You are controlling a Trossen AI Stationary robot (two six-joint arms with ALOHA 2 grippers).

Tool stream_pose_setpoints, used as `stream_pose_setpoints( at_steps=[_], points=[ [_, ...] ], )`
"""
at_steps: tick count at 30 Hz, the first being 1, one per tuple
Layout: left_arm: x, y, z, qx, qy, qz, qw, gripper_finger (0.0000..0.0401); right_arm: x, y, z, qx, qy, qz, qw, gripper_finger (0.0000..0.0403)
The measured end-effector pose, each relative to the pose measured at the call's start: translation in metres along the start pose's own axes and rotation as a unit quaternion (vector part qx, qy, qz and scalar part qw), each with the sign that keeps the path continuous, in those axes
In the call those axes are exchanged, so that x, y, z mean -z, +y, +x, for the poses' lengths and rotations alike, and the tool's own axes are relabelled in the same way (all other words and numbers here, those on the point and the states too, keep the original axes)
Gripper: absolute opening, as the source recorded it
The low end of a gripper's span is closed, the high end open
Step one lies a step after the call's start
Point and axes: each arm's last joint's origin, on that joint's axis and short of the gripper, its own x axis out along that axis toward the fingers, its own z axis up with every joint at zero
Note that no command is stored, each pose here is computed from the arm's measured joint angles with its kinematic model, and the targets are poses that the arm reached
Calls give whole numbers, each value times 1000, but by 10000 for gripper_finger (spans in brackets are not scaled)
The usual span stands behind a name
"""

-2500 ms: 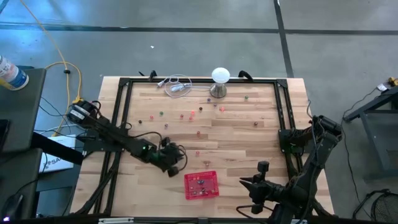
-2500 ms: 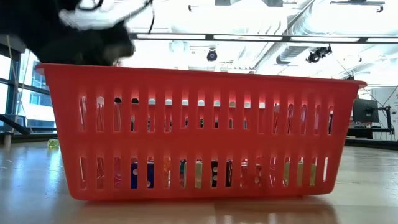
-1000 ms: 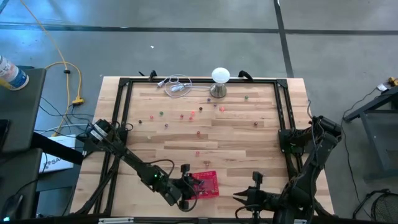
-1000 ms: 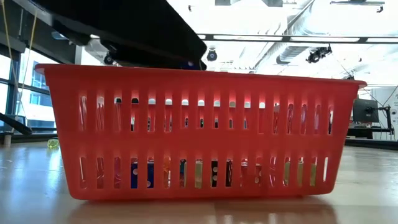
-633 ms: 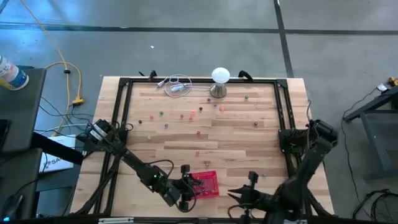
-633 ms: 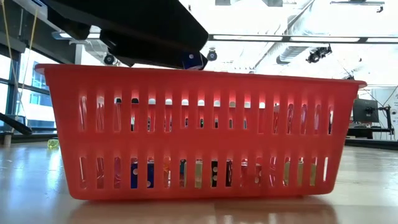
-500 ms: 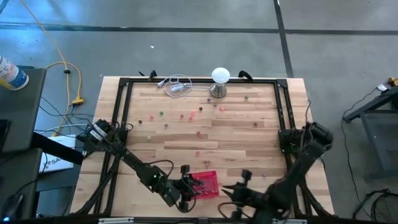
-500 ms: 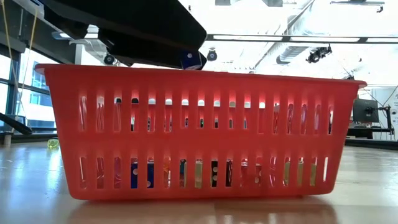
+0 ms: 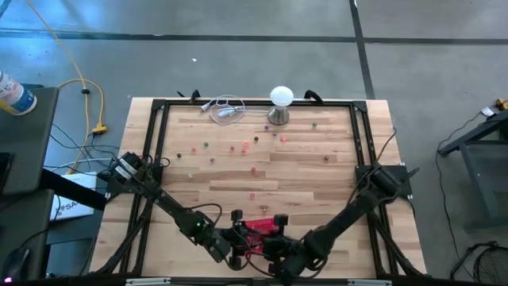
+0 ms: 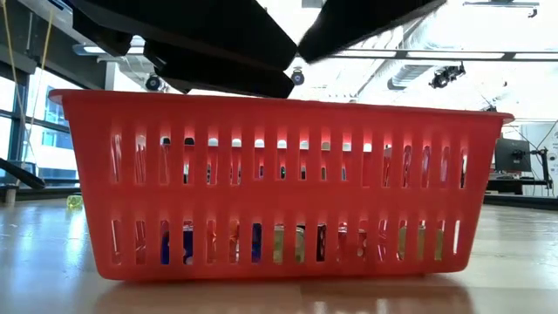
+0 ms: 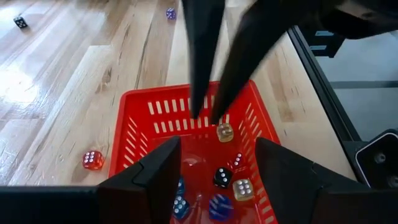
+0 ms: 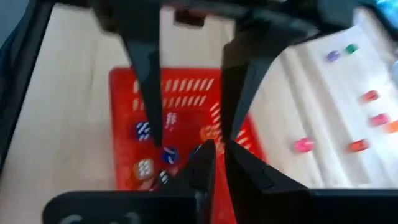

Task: Pick & Place Dice
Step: Put the pink dice into the red bin

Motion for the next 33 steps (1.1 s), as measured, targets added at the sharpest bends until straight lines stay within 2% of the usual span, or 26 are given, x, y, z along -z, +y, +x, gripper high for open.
stream_pose_setpoints(
  at_steps=[4, 10, 15, 18, 25, 29, 33],
  points=[
    [-1, 0, 0, 2, -5, -4, 1000, 200, -6, -6, -16, 37, -27, -28, 999, 7],
    [-17, 1, -11, 11, -24, -31, 999, 200, -17, -19, -49, 32, -33, -58, 997, 6],
    [-33, 11, -26, 14, -10, -43, 999, 200, -15, -40, -75, 73, -16, -50, 996, 18],
    [-35, 22, -31, -4, 21, -30, 999, 200, -13, -53, -86, 88, 0, -19, 996, 32],
    [-37, 58, -22, -64, 71, -24, 995, 198, -17, -70, -109, 29, 41, 101, 994, 85],
    [-42, 75, -14, -52, 83, -52, 994, 197, -17, -71, -121, -31, 80, 125, 988, 122],
    [-41, 91, -8, -39, 120, -85, 988, 197, -13, -68, -133, -46, 90, 143, 985, 136]
  ],
)
